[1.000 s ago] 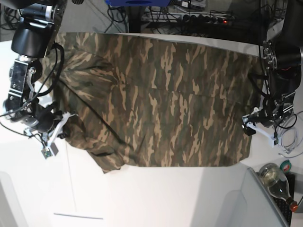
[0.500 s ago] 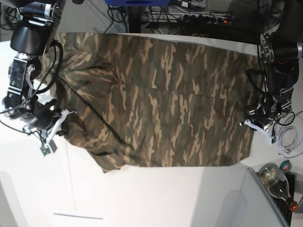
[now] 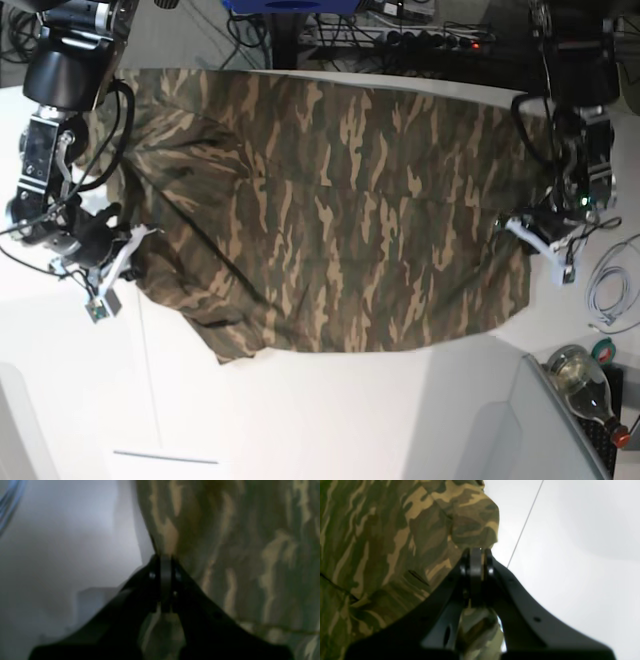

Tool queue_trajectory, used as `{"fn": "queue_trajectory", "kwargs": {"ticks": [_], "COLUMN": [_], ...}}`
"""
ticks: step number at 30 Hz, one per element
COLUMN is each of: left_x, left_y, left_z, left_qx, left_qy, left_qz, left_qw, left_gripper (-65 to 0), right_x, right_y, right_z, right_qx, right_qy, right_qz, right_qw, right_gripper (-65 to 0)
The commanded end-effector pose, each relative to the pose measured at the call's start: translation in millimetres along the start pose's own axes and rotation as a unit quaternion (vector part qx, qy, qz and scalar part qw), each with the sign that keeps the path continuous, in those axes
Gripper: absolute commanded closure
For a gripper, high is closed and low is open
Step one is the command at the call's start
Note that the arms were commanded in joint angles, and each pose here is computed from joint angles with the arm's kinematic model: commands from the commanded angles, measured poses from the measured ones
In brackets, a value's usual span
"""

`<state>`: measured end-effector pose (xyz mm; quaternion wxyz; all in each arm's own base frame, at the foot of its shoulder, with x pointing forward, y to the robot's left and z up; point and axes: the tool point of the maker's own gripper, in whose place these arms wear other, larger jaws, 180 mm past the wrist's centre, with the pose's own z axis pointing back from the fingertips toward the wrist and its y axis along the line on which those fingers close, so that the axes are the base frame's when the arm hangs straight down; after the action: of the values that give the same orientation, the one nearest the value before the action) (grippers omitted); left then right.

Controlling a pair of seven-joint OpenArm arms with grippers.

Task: Layout the t-shirt on the table in an organized manner, then fold the t-shirt properly
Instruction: 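Move the left gripper to the opposite side edge and grasp it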

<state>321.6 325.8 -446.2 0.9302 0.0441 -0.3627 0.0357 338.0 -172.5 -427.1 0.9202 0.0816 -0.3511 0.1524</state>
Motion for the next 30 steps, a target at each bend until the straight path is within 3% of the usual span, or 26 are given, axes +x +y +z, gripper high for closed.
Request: {"fn": "queue_trajectory", "kwargs": {"ticks": [1, 15, 20, 30], "left_x": [24.1, 18.3, 27.7, -17.2], "left_y": [9.9, -28.1, -45.4, -47.6], "left_z": [7.8, 53.9, 72.0, 79.6], "left_qx": [0.01, -0.014, -0.026, -0.034], "left_qy": [-0.033, -0.005, -0.03, 0.015], "left_qz": [-0.008, -0.07, -0.088, -0.098], "left_qw": [0.999, 0.997, 0.995, 0.994], "left_gripper": [0.0, 0.0, 0.0, 0.0], "right_x": [24.4, 18.6, 18.6, 18.2], "right_y": [-5.2, 15.1, 15.1, 15.2], "right_z": [7.8, 18.4, 18.4, 18.1], "right_qx": [-0.008, -0.005, -0.005, -0.005], "right_qy": [-0.036, -0.047, -0.047, -0.046], "right_qz": [0.011, 0.014, 0.014, 0.014], "right_qw": [0.9993, 0.9988, 0.9988, 0.9988], "right_gripper": [0.0, 0.0, 0.0, 0.0]}}
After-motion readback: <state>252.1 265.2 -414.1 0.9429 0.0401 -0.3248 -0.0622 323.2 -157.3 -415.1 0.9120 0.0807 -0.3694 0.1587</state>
